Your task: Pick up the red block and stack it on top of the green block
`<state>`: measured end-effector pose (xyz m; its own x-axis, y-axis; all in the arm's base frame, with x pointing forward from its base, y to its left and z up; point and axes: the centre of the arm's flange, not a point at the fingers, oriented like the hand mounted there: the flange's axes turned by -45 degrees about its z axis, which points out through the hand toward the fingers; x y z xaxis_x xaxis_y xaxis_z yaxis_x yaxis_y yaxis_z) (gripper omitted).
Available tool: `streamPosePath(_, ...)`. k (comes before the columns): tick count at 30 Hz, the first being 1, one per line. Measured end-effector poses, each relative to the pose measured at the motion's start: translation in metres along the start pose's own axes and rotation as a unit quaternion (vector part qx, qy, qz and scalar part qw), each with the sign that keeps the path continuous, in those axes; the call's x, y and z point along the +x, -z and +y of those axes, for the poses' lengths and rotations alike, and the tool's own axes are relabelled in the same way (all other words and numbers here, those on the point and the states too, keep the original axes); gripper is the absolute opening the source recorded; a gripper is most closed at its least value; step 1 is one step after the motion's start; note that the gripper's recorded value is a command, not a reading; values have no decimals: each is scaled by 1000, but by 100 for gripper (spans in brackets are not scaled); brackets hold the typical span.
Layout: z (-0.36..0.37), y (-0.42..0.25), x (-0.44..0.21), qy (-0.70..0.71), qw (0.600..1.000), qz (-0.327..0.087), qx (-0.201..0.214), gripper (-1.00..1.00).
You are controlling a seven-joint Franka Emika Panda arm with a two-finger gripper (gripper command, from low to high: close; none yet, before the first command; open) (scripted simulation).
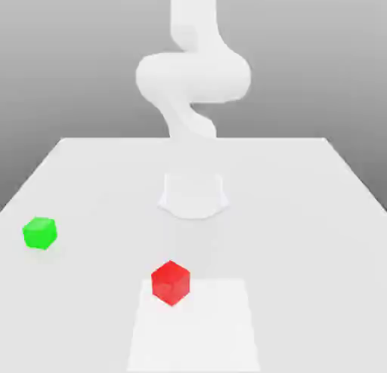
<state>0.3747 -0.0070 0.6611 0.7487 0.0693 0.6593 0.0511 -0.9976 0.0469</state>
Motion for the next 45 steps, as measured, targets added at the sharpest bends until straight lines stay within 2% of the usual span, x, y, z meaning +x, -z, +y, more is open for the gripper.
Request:
streamPosePath(5,10,-121,-51,101,991,-92,14,0)
streamPosePath(10,15,-219,-131,199,962,-178,48,0)
streamPosePath(14,15,-274,-209,273,927,-241,88,0)
streamPosePath(19,12,-312,-310,351,873,-305,148,0)
streamPosePath(27,9,-361,-367,364,862,-315,160,0)
streamPosePath(28,8,-364,-370,364,862,-315,160,-100)
streamPosePath(35,8,-363,-370,363,862,-316,160,-100)
streamPosePath(45,30,-311,-324,386,854,-309,164,-100)
